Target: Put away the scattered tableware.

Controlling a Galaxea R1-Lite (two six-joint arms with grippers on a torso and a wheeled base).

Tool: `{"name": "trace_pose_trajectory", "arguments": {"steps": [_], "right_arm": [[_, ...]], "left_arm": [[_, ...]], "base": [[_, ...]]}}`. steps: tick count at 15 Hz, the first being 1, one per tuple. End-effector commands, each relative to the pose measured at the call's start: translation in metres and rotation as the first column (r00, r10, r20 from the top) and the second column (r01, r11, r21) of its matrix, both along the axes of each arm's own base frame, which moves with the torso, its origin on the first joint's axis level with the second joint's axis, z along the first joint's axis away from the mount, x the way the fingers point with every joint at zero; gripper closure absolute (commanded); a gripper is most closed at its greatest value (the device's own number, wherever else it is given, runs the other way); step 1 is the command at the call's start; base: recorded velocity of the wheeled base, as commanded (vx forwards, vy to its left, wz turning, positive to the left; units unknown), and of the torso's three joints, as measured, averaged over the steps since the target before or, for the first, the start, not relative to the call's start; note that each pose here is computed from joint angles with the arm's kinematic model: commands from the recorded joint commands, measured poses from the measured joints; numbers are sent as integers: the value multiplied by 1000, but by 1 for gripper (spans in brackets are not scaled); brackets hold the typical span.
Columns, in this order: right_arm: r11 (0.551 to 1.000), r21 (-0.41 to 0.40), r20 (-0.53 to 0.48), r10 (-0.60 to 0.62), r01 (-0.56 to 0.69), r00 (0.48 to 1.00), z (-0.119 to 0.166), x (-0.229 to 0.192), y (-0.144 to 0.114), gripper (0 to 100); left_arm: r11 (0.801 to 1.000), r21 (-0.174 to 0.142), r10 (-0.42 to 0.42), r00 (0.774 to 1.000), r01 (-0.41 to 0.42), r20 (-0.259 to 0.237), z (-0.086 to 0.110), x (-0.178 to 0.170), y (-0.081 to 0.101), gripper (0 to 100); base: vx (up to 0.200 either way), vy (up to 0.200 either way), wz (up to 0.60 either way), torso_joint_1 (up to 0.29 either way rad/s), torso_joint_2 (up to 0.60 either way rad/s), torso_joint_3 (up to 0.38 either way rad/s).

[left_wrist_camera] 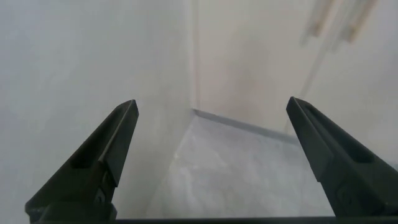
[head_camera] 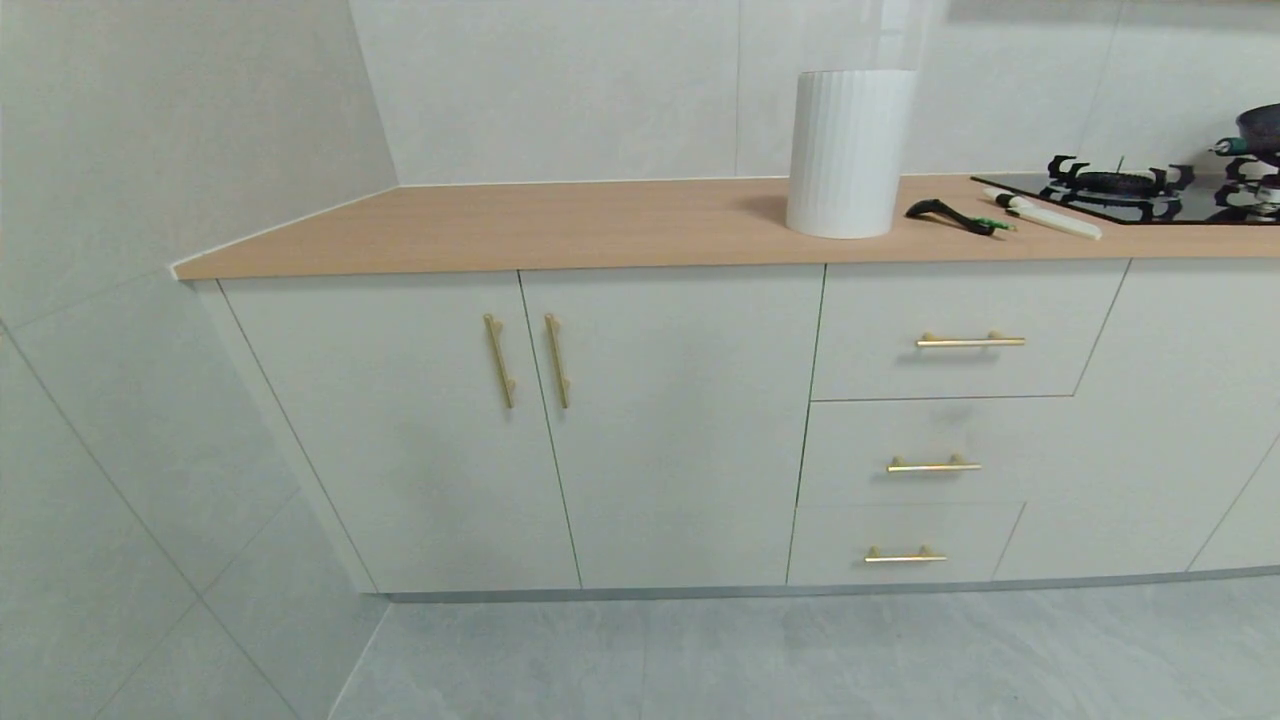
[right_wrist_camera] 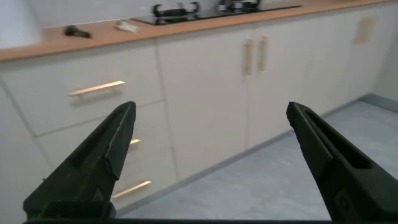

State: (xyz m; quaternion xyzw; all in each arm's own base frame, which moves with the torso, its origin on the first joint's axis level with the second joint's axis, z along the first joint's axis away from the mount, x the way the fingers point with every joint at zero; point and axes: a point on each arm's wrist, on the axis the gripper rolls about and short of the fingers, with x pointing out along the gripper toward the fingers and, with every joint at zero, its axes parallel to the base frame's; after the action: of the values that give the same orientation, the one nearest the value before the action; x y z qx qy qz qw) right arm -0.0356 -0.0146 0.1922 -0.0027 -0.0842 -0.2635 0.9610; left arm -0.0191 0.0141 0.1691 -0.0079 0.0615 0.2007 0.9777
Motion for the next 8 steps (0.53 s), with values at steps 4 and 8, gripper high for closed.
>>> {"name": "trace_pose_trajectory", "arguments": {"steps": [4, 8], "right_arm": [[988, 100, 50, -127, 122, 991, -58, -17, 1, 0], [999, 32, -74, -33, 35, 997, -96, 4, 3, 0]], "left_arm": [[983, 27, 177, 979, -181, 105, -55, -25, -3, 0], [991, 103, -91, 994, 85, 63, -86, -10, -7, 0]], "base": [[0, 0, 0, 0, 0, 0], [0, 0, 0, 0, 0, 0]]}}
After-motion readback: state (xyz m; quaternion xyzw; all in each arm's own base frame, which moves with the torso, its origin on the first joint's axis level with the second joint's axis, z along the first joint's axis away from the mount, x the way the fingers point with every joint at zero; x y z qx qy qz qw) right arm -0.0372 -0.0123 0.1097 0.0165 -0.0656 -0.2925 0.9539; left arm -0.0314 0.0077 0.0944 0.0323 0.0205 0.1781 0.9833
